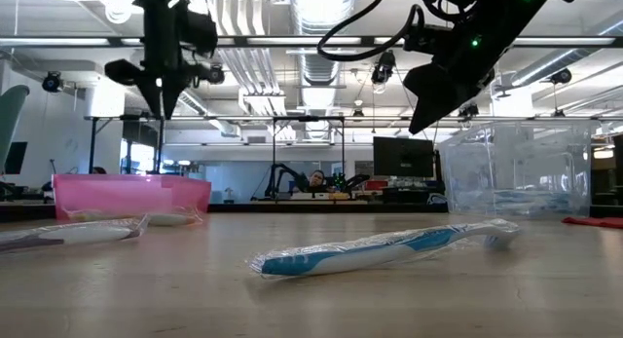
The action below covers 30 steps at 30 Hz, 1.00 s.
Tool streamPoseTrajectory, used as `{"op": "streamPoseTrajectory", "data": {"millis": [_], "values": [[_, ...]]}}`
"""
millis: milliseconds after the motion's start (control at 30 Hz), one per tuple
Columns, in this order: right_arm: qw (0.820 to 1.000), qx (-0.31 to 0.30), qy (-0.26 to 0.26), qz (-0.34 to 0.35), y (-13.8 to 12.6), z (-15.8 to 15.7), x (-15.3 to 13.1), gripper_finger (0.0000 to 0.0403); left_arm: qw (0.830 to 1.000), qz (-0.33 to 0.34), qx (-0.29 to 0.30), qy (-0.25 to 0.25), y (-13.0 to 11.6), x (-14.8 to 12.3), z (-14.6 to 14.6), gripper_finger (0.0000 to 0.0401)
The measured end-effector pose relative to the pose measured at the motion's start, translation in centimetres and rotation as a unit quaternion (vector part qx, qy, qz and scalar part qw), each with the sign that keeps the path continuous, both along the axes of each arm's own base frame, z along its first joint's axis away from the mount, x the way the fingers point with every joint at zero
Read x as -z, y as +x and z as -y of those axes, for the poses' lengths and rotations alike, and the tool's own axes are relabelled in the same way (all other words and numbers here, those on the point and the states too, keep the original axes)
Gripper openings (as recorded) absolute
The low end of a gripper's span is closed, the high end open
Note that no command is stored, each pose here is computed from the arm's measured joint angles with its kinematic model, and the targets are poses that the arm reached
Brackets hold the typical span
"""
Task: Pick & Place Toothbrushes
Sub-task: Put the blue toothbrush into the top transparent bin
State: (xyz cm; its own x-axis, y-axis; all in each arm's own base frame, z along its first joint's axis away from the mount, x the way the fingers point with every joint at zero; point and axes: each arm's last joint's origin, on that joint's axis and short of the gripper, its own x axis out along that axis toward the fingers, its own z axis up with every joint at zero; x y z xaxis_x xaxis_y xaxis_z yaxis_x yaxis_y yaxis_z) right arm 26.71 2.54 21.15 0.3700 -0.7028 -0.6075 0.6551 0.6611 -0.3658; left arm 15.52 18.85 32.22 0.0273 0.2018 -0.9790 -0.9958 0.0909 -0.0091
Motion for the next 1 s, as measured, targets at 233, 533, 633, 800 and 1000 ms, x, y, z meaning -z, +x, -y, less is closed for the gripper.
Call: {"op": "streamPoseTrajectory", "data": {"millis": [233, 533, 633, 800, 1000], "values": [[1.000, 0.000, 0.003, 0.012, 0.4, -0.1, -0.7, 0.0198, 0.991, 0.106, 0.067, 0.045, 1.0, -2.9, 4.0, 0.0096], [0.998, -0.018, 0.043, 0.032, 1.1, -0.4, -2.0, 0.0178, 0.951, 0.211, 0.207, 0.093, 4.2, -5.2, 10.4, 0.0099], [0.998, -0.025, 0.058, 0.029, 1.2, -0.5, -2.0, 0.0171, 0.929, 0.245, 0.257, 0.100, 5.7, -5.5, 12.4, 0.0099], [0.997, -0.031, 0.065, 0.019, 1.1, -0.7, -2.2, 0.0157, 0.885, 0.292, 0.348, 0.105, 8.9, -5.5, 16.1, 0.0099], [0.998, -0.025, 0.064, 0.010, 0.1, -1.0, -2.6, 0.0136, 0.846, 0.299, 0.433, 0.087, 12.0, -4.0, 20.3, 0.0099]]}}
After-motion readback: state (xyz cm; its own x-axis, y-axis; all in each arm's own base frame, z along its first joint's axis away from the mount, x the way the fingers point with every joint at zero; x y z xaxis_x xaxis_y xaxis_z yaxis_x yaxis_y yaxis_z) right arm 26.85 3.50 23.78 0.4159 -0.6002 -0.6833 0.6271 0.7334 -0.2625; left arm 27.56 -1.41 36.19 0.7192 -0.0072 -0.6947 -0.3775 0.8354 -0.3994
